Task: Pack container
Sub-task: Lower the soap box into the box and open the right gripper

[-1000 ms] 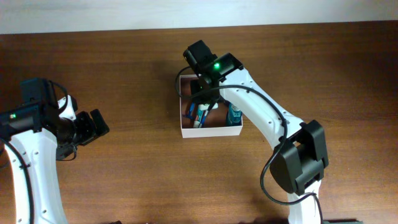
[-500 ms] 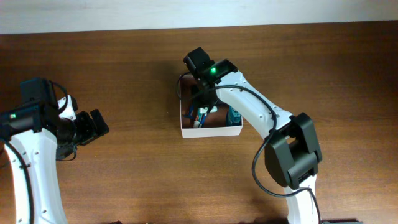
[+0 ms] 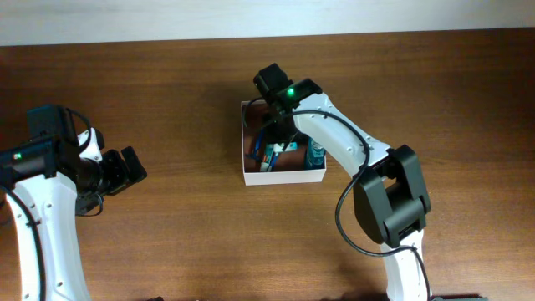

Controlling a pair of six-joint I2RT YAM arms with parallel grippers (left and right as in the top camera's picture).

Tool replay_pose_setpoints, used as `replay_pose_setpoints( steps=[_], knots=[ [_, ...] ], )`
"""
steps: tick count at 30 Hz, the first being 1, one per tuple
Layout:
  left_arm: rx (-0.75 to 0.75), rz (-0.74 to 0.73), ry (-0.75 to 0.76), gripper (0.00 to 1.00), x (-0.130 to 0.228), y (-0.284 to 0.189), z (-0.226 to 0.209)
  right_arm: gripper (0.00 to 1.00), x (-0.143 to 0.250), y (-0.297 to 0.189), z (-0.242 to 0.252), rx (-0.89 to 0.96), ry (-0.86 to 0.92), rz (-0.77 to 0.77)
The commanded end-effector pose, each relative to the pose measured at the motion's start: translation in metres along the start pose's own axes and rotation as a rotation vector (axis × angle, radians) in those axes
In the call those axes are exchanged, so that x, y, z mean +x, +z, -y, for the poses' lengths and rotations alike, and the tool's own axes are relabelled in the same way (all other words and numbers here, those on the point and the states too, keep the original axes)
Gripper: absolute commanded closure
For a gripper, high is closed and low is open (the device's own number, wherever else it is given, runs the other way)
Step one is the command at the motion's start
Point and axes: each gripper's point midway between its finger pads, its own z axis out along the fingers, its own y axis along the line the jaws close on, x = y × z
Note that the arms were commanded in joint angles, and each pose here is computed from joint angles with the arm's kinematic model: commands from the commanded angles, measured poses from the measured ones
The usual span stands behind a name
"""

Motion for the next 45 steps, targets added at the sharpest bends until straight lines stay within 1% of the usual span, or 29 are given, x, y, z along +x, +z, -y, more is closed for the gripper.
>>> replay_pose_setpoints(
  steps=[1, 4, 7, 14, 20, 24, 28, 31, 32, 34, 38, 39, 42, 45],
  knots=[
    [0.011, 0.013, 0.007, 0.01, 0.0, -0.004, 0.001, 0.55, -0.001, 0.007, 0.008, 0.026, 0.018, -0.005],
    [0.011, 0.013, 0.007, 0.01, 0.0, -0.004, 0.001, 0.46, 0.0, 0.007, 0.008, 0.025, 0.017, -0.005],
    [0.011, 0.013, 0.007, 0.0, 0.0, -0.004, 0.001, 0.42, 0.0, 0.007, 0.008, 0.025, 0.017, -0.005],
    [0.011, 0.013, 0.007, 0.01, 0.0, -0.004, 0.001, 0.41, -0.001, 0.006, 0.007, 0.018, 0.017, -0.006],
    [0.011, 0.013, 0.007, 0.01, 0.0, -0.004, 0.001, 0.41, -0.008, 0.0, 0.003, 0.007, 0.019, 0.016],
    [0.011, 0.013, 0.007, 0.01, 0.0, -0.004, 0.001, 0.41, -0.017, -0.012, -0.001, -0.006, 0.01, 0.039],
    [0.011, 0.013, 0.007, 0.01, 0.0, -0.004, 0.001, 0.42, -0.032, -0.035, -0.012, -0.052, -0.014, 0.077],
    [0.011, 0.013, 0.007, 0.01, 0.0, -0.004, 0.001, 0.42, -0.033, -0.036, -0.012, -0.053, -0.016, 0.08],
    [0.011, 0.013, 0.007, 0.01, 0.0, -0.004, 0.001, 0.43, -0.033, -0.036, -0.012, -0.053, -0.025, 0.08],
    [0.011, 0.013, 0.007, 0.01, 0.0, -0.004, 0.001, 0.49, -0.033, -0.036, -0.013, -0.054, -0.049, 0.082],
    [0.011, 0.013, 0.007, 0.01, 0.0, -0.004, 0.001, 0.5, -0.032, -0.037, -0.025, -0.117, -0.126, 0.074],
    [0.011, 0.013, 0.007, 0.01, 0.0, -0.004, 0.001, 0.53, -0.032, -0.037, -0.025, -0.119, -0.126, 0.073],
    [0.011, 0.013, 0.007, 0.01, 0.0, -0.004, 0.001, 0.69, -0.032, -0.035, -0.026, -0.12, -0.132, 0.074],
    [0.011, 0.013, 0.007, 0.01, 0.0, -0.004, 0.001, 0.8, -0.031, -0.031, -0.028, -0.132, -0.146, 0.063]
  ],
)
